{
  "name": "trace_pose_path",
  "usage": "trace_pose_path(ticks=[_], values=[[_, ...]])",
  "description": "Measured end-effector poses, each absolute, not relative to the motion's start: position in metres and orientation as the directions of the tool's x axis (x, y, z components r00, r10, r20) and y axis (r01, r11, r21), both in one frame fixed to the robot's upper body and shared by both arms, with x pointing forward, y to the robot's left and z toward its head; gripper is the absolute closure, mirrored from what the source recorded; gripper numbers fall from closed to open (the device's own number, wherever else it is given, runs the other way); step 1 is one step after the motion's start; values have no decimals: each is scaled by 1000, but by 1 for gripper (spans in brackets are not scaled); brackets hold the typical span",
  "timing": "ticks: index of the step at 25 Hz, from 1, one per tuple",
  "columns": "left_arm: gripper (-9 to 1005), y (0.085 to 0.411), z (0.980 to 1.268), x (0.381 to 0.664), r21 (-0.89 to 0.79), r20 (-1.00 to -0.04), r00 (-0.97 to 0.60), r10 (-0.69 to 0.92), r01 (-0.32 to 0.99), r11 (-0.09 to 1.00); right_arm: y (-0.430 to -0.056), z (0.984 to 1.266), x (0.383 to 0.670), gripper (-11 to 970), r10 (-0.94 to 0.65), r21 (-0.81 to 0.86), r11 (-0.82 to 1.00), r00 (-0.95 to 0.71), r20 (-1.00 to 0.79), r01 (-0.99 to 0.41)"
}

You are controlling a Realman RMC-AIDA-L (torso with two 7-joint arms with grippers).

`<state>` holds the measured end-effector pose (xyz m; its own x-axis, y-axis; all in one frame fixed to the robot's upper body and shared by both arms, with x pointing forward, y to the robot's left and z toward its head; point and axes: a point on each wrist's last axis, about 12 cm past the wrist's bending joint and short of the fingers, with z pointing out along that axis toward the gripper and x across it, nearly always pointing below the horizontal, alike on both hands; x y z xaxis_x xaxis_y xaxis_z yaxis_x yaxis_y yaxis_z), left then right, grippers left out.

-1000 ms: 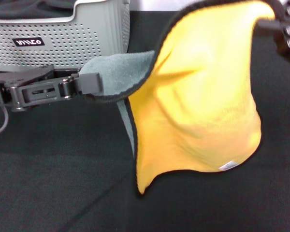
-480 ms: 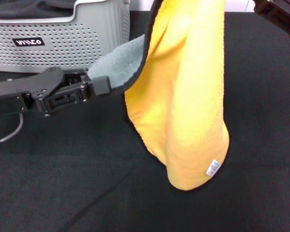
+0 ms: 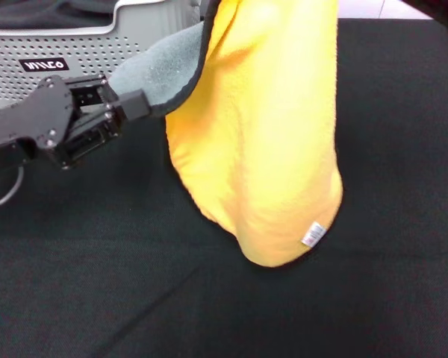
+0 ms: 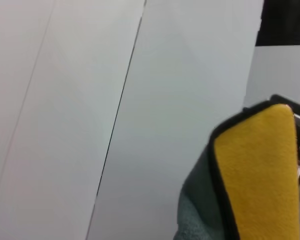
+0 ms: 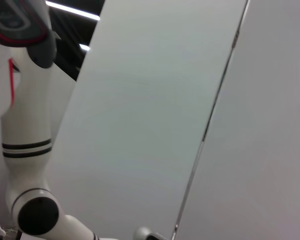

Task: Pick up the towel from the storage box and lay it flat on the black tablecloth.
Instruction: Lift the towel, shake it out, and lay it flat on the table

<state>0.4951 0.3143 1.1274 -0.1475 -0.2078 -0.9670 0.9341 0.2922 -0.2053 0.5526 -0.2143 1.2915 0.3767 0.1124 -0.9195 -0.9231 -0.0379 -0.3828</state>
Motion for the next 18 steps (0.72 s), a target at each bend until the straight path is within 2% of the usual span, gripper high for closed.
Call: trace_pose_path(ticks=[9, 18], values=[[725, 296, 1107, 483, -19, -982, 54, -183, 928, 372, -206, 1306, 566, 951, 79, -361, -37, 357, -931, -932], [715, 291, 1092, 493, -29, -985, 54, -162, 884, 467, -180, 1307, 579, 951, -59, -361, -83, 367, -929, -929]])
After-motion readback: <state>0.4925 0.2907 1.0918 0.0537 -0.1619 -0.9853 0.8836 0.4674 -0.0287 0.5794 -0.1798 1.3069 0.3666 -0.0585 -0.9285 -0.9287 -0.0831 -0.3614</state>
